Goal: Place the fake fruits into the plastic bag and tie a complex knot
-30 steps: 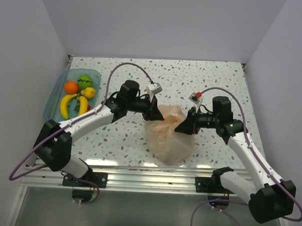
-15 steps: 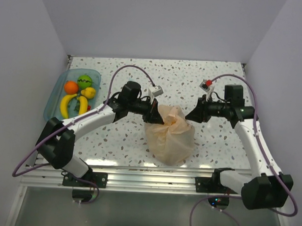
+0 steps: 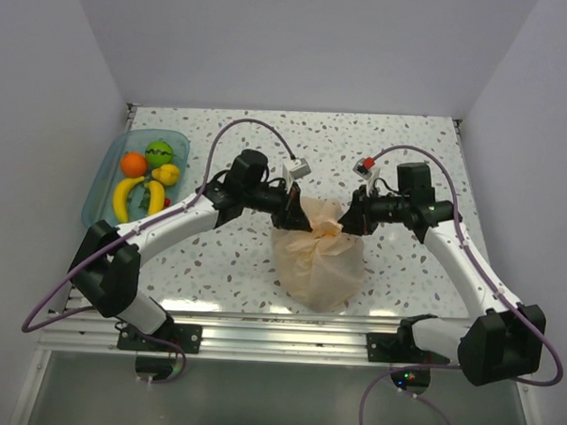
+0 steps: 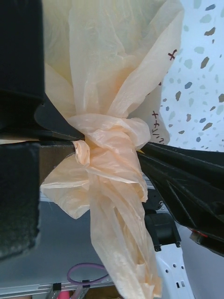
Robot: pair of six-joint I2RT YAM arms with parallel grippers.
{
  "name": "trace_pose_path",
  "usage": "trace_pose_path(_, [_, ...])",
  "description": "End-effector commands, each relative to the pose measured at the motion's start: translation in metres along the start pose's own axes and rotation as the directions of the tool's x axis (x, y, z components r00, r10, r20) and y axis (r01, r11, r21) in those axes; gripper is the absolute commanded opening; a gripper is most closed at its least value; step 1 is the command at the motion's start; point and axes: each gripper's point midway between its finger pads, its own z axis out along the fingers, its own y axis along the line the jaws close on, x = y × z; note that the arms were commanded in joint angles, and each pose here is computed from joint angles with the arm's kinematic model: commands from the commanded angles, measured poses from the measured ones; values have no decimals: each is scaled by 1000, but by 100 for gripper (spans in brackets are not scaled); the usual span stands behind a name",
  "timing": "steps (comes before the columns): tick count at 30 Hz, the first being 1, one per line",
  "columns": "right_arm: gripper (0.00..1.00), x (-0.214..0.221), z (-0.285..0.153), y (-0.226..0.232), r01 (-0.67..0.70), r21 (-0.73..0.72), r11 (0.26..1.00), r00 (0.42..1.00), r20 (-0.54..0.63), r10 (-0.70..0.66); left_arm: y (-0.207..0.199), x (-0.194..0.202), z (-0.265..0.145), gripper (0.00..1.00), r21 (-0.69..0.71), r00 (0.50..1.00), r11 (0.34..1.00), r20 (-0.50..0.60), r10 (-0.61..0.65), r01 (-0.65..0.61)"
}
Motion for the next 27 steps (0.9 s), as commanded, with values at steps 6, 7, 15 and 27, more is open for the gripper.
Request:
trace_pose_path(6, [19, -18, -10, 7, 130, 10, 992, 991, 27, -130, -8, -60, -8, 0, -60, 984, 989, 110, 142, -136])
trace_pose_path(7, [19, -14, -11, 9, 123, 0, 992, 992, 11, -123, -4, -54, -8, 0, -79, 992, 992, 66, 104, -99])
trace_pose_path(15, [19, 19, -4, 13, 91, -81, 993, 991, -89, -98, 3, 9, -8, 0, -89, 986, 995, -151, -68, 55])
trace_pose_path(27, [20, 47, 2, 25, 14, -183, 983, 984, -169, -46, -20, 61, -4, 0, 6, 943, 978, -269, -198, 207])
